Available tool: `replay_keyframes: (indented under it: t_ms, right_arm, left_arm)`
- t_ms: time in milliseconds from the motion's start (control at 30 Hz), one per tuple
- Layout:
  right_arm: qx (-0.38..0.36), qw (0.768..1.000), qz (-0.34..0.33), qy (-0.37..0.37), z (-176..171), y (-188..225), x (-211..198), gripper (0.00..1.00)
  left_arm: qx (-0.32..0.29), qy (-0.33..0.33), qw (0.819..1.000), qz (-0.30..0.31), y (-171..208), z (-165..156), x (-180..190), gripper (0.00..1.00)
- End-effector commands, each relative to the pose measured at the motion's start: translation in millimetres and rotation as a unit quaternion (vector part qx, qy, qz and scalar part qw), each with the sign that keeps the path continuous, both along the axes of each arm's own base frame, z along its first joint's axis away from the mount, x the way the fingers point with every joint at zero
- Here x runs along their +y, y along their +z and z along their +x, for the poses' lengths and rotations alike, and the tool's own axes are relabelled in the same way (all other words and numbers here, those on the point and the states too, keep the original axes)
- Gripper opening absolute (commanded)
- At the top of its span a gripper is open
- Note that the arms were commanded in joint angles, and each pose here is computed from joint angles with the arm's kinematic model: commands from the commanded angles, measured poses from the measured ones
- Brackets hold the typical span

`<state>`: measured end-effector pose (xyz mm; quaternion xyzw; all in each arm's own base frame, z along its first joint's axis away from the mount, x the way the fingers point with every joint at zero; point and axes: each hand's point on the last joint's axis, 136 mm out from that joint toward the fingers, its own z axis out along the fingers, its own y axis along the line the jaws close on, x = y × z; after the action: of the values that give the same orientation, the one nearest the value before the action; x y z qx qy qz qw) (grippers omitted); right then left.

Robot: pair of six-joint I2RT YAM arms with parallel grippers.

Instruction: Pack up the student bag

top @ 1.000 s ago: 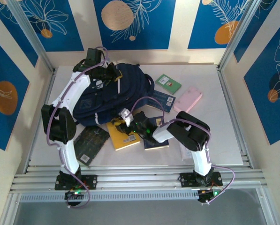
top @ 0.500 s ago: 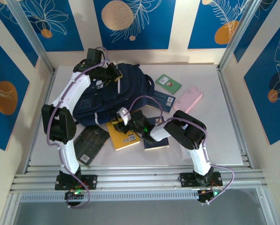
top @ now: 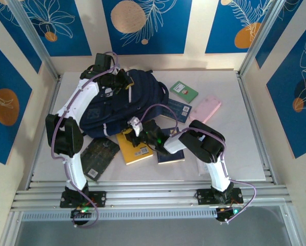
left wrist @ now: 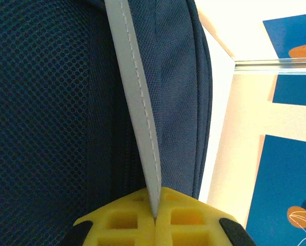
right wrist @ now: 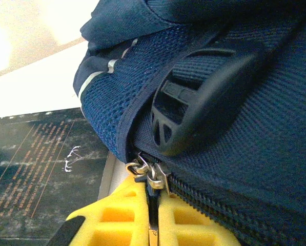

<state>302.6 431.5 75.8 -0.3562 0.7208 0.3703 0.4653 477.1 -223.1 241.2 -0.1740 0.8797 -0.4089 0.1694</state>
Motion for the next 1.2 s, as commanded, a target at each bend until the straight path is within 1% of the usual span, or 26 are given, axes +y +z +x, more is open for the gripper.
replay_keyframes:
  t_ms: [0, 133, 433, 667, 967, 1167]
  right_arm:
    - [-0.013, 1.0, 0.019, 0.012, -2.7, 16.1, -0.5, 0.05]
    - [-0.011, 1.0, 0.018, 0.014, -7.2, 20.6, -8.3, 0.0]
    - [0.013, 0.999, 0.03, -0.007, -2.0, 27.0, -30.8, 0.0]
    - [0.05, 0.998, 0.042, -0.022, 4.2, 26.9, -47.1, 0.02]
    - [0.064, 0.996, 0.051, -0.042, 13.4, 32.1, -74.4, 0.02]
    - [0.078, 0.993, 0.043, -0.077, 31.8, 38.2, -100.2, 0.01]
  left_arm:
    - [-0.043, -0.02, 0.999, -0.021, 30.8, -3.9, -9.4, 0.0]
    - [-0.04, -0.021, 0.999, -0.013, 23.7, -3.7, -8.3, 0.0]
    - [-0.049, -0.027, 0.998, 0.011, 14.8, -4.5, -3.9, 0.0]
    - [-0.053, -0.032, 0.998, 0.02, 12.0, -5.4, -3.7, 0.0]
    - [-0.058, -0.037, 0.997, 0.031, 9.3, -5.4, -2.7, 0.0]
    - [-0.061, -0.041, 0.997, 0.034, 8.8, -4.6, -3.2, 0.0]
